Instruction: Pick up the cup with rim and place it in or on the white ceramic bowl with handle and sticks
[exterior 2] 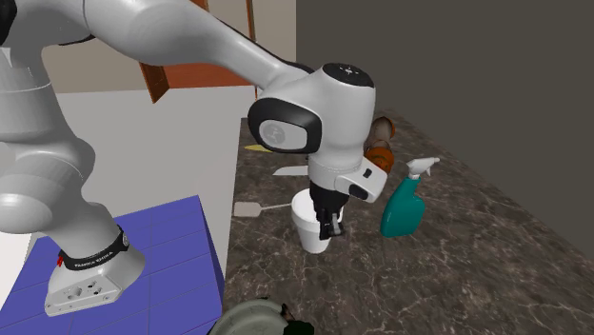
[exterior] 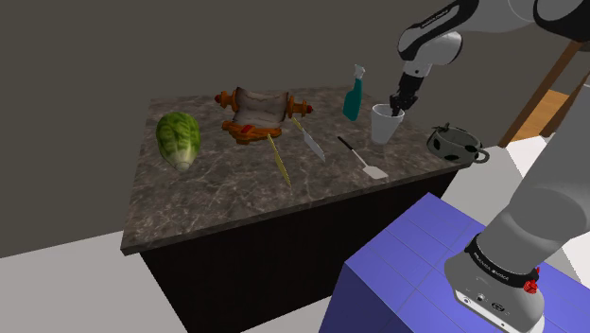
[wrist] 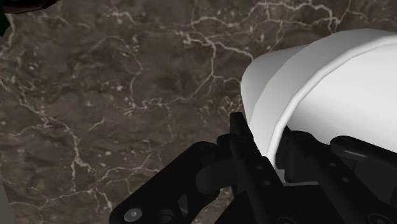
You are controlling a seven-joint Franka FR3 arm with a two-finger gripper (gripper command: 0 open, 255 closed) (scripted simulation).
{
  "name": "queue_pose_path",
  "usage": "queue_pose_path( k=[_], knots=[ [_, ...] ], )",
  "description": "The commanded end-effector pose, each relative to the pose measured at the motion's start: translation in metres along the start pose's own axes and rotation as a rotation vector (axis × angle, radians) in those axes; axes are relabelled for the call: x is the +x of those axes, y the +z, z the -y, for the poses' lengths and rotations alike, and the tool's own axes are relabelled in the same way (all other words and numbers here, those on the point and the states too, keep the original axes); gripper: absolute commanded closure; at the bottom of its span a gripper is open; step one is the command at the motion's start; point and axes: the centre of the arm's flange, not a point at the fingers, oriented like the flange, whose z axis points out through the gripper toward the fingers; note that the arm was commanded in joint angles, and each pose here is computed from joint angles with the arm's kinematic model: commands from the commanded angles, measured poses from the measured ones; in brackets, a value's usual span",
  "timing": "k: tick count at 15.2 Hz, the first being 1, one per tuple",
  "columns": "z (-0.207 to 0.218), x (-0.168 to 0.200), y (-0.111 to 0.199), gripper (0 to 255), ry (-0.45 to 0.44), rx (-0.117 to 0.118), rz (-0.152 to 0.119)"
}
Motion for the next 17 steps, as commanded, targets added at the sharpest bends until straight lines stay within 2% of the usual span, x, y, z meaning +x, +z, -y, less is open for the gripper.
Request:
queue_pose_path(
  k=[1, 17],
  knots=[
    [0.001, 0.001, -0.010, 255, 0.000, 0.000, 0.000],
    [0.008, 0.001, -0.094, 255, 0.000, 0.000, 0.000]
  ],
)
